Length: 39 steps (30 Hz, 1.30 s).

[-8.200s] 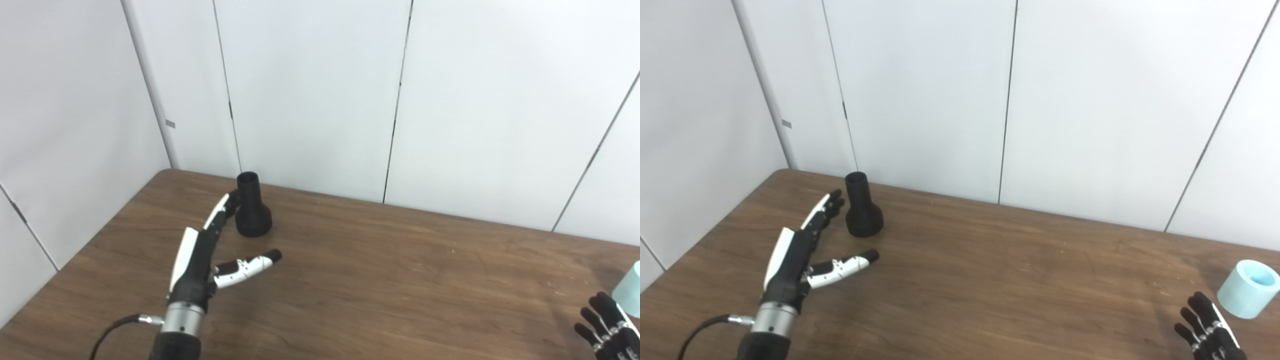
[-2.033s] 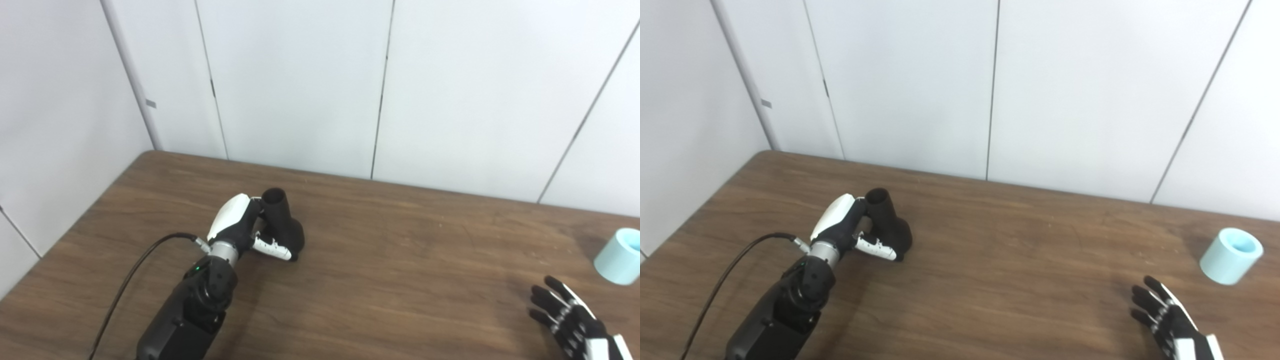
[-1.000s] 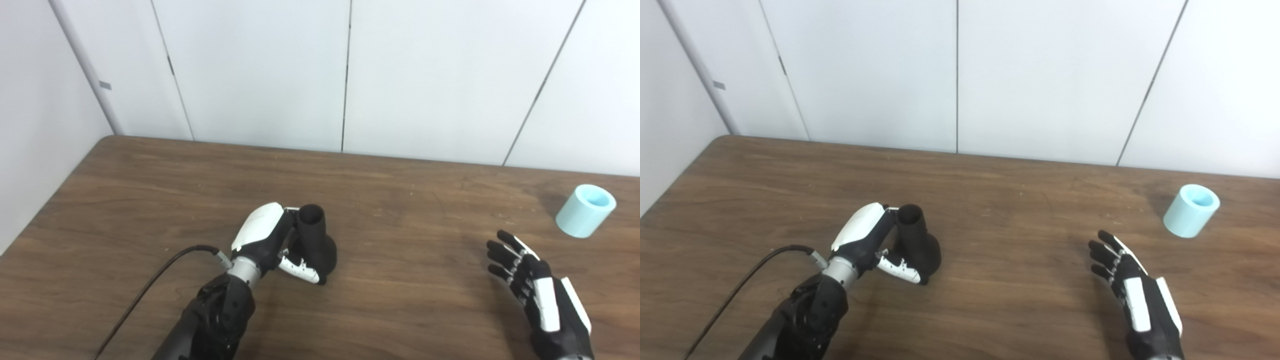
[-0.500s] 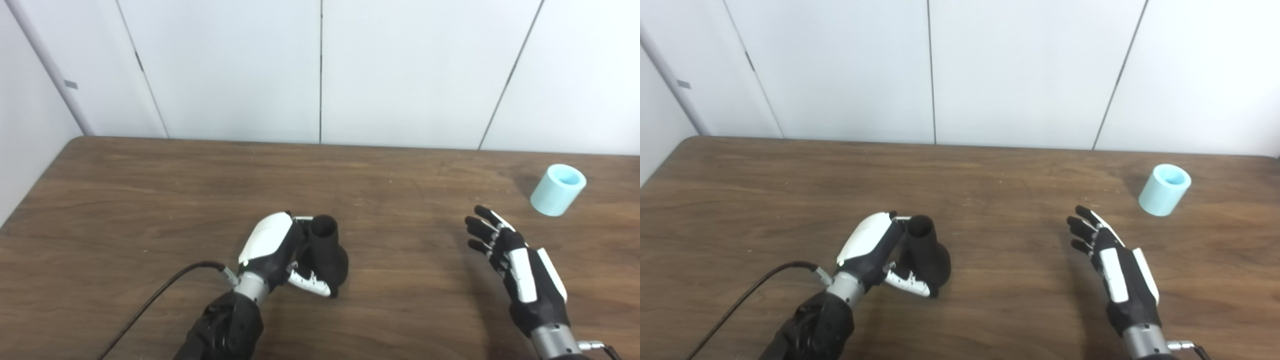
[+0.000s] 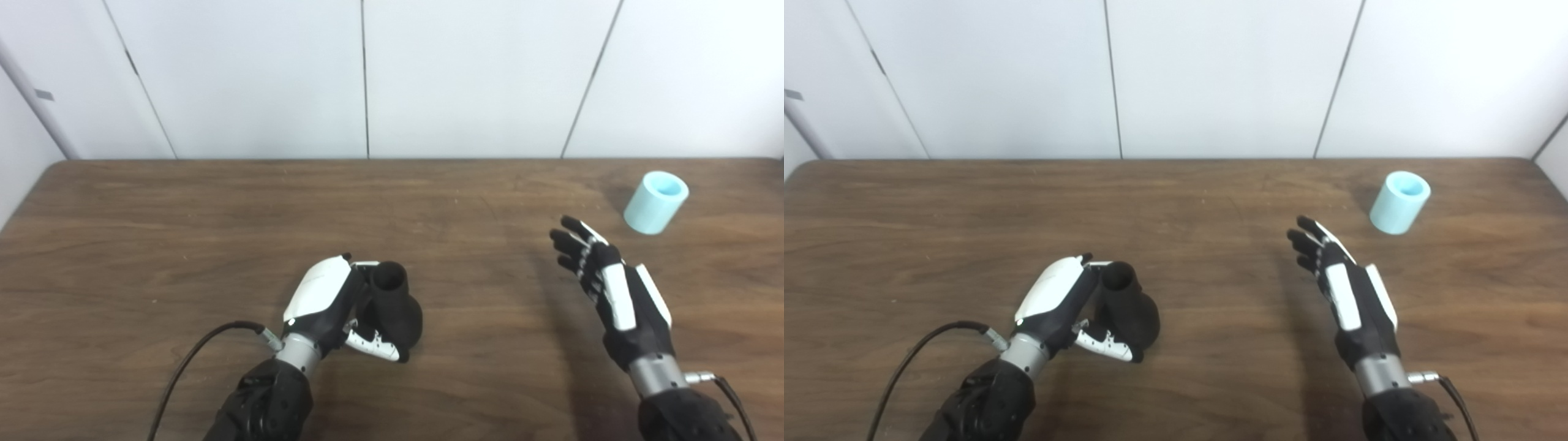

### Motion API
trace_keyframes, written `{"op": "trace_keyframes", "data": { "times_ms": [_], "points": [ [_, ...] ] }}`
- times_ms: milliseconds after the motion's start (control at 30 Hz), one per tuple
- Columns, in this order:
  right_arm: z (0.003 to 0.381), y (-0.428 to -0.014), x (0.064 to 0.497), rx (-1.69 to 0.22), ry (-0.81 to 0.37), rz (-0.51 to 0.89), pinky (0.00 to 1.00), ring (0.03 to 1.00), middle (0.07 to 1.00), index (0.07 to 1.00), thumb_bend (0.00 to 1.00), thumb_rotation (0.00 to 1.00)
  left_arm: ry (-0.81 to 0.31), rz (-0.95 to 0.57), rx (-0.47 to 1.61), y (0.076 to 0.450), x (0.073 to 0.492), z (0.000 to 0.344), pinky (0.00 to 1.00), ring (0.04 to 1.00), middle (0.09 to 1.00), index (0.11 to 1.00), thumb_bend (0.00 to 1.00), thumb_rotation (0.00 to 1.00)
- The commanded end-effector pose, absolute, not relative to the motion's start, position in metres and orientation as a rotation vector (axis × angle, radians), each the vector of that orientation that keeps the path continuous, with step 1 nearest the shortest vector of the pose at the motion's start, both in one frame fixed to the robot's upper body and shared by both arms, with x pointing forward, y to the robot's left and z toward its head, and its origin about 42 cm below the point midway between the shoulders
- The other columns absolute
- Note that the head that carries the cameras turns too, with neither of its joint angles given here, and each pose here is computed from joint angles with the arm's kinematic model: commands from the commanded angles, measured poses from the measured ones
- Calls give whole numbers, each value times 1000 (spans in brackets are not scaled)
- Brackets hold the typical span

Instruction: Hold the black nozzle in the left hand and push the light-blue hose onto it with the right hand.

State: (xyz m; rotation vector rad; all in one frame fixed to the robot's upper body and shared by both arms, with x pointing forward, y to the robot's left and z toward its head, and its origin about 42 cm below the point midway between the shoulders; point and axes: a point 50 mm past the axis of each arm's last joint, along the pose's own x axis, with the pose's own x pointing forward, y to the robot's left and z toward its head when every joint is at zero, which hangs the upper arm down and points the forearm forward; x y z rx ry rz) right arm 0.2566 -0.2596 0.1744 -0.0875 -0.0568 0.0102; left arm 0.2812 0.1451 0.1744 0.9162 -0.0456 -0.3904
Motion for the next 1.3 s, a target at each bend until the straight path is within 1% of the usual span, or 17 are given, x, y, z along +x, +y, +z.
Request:
{"op": "trace_keyframes", "data": {
  "times_ms": [0,200,267,333,467,600,767,867,900,933,1033,1167,1267],
  "points": [
    [196,-259,261,-84,-139,5,892,898,850,887,538,1000,47,-529,900,136,264,150,1000,697,525,461,521,0],
    [204,-263,262,-84,-151,3,890,896,853,890,506,1000,50,-557,897,135,263,146,1000,693,512,470,523,0],
    [209,-266,265,-91,-154,1,879,889,869,891,477,999,53,-563,894,134,264,145,1000,690,510,472,523,0],
    [218,-271,269,-114,-159,-9,838,876,858,872,522,803,57,-566,892,133,264,143,1000,693,512,471,523,0],
    [240,-283,283,-194,-196,-58,763,853,841,844,588,537,63,-572,891,131,263,140,1000,693,516,468,522,0],
    [263,-294,297,-321,-241,-119,718,824,825,828,601,421,62,-575,896,133,265,140,1000,687,517,467,522,0],
    [288,-305,312,-494,-284,-180,713,822,818,805,641,359,60,-578,901,139,266,139,1000,679,517,467,522,0],
    [300,-311,321,-607,-299,-203,763,835,817,798,673,340,57,-580,903,144,266,137,1000,689,517,467,522,0],
    [304,-314,324,-654,-303,-209,760,839,815,790,704,324,57,-581,902,146,266,137,1000,691,517,467,522,0],
    [307,-317,328,-712,-307,-217,759,840,814,789,708,322,57,-582,899,147,266,136,1000,692,517,467,522,0],
    [312,-325,337,-886,-316,-243,758,838,819,772,745,266,57,-585,892,150,265,134,1000,687,515,469,523,0],
    [318,-342,353,-1081,-305,-256,805,853,818,762,778,219,63,-589,884,153,265,131,1000,687,516,468,523,0],
    [323,-353,366,-1168,-268,-250,834,869,819,761,782,207,67,-589,882,156,265,129,1000,690,519,466,522,0]
  ]
}}
